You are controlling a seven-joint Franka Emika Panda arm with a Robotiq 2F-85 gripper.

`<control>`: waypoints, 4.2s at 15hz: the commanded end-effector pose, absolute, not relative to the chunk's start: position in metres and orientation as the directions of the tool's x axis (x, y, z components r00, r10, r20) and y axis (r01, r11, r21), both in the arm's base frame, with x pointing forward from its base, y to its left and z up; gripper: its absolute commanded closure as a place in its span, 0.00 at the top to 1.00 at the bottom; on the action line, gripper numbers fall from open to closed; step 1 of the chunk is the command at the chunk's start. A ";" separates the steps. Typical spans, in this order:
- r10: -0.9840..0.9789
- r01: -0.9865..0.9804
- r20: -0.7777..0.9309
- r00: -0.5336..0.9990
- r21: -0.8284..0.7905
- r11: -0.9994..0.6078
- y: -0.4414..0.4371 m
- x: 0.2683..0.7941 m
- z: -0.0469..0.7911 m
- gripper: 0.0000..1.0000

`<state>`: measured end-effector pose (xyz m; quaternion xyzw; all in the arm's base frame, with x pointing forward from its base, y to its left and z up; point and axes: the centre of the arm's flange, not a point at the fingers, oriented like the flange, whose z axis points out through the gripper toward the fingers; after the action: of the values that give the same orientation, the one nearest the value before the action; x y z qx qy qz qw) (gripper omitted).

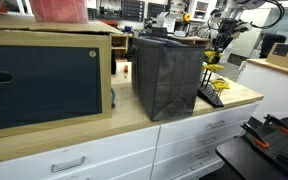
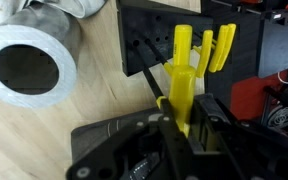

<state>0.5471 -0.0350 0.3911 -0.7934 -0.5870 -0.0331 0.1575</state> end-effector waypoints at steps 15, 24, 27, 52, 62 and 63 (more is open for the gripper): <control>0.930 0.955 0.238 0.281 -0.164 -0.247 -0.044 0.519 0.413 0.06; 0.928 0.956 0.242 0.281 -0.158 -0.248 -0.048 0.527 0.408 0.06; 0.927 0.955 0.245 0.283 -0.160 -0.249 -0.048 0.529 0.405 0.06; 0.935 0.959 0.234 0.268 -0.154 -0.236 -0.036 0.538 0.395 0.06; 0.931 0.961 0.250 0.264 -0.153 -0.232 -0.033 0.540 0.394 0.06; 0.931 0.961 0.252 0.264 -0.154 -0.231 -0.032 0.540 0.393 0.06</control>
<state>0.5364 -0.0360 0.3887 -0.7942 -0.5892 -0.0352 0.1442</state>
